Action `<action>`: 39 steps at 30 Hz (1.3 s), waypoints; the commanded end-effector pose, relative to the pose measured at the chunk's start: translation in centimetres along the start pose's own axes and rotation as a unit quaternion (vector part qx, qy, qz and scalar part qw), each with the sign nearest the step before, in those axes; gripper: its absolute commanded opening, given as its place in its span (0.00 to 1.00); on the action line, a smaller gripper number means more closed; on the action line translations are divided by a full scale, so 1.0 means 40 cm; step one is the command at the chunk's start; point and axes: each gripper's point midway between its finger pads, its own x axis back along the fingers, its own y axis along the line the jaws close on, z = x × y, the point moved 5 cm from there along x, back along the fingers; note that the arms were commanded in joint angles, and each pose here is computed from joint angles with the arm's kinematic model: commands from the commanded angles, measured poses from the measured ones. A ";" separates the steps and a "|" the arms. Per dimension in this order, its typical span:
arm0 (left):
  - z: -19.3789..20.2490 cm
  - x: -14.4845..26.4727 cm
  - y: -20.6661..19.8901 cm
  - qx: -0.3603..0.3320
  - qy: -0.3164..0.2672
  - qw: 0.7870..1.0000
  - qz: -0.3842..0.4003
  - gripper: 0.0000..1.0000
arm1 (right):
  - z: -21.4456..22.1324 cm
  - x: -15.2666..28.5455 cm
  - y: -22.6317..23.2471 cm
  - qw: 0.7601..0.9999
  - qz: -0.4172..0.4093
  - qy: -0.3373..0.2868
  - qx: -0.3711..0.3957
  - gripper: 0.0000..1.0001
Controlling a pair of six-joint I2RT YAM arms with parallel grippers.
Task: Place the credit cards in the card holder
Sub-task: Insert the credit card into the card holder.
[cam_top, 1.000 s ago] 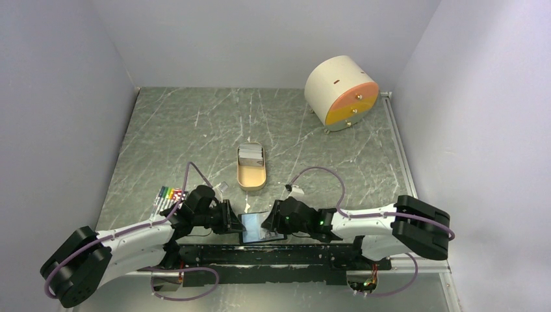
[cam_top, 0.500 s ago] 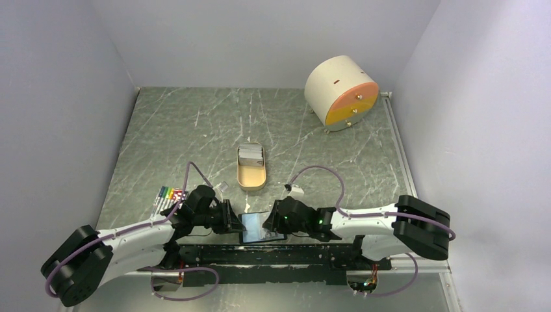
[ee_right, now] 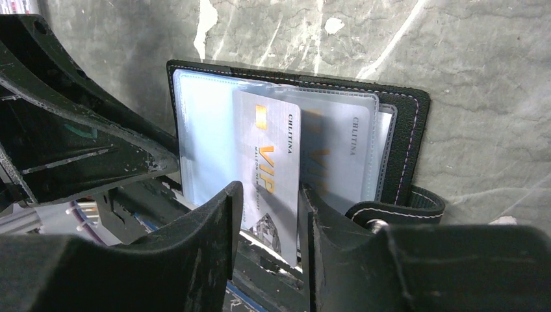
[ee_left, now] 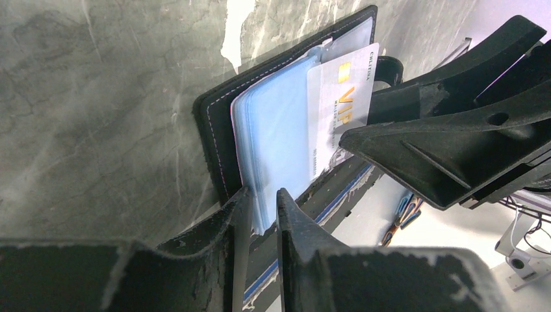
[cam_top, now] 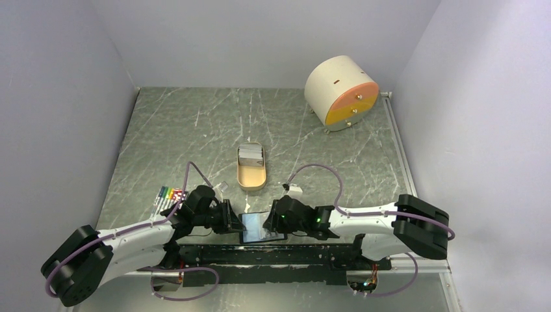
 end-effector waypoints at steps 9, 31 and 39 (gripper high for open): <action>0.002 0.002 -0.019 -0.010 0.004 1.000 0.021 0.26 | -0.001 0.000 -0.018 0.999 0.032 0.003 0.035 0.41; 0.002 0.006 -0.029 0.007 -0.001 0.999 0.032 0.28 | 0.035 -0.035 0.062 0.996 -0.087 0.037 0.008 0.32; 0.003 0.002 -0.032 0.009 0.006 0.999 0.034 0.27 | 0.033 -0.032 0.068 0.992 -0.125 0.030 0.000 0.34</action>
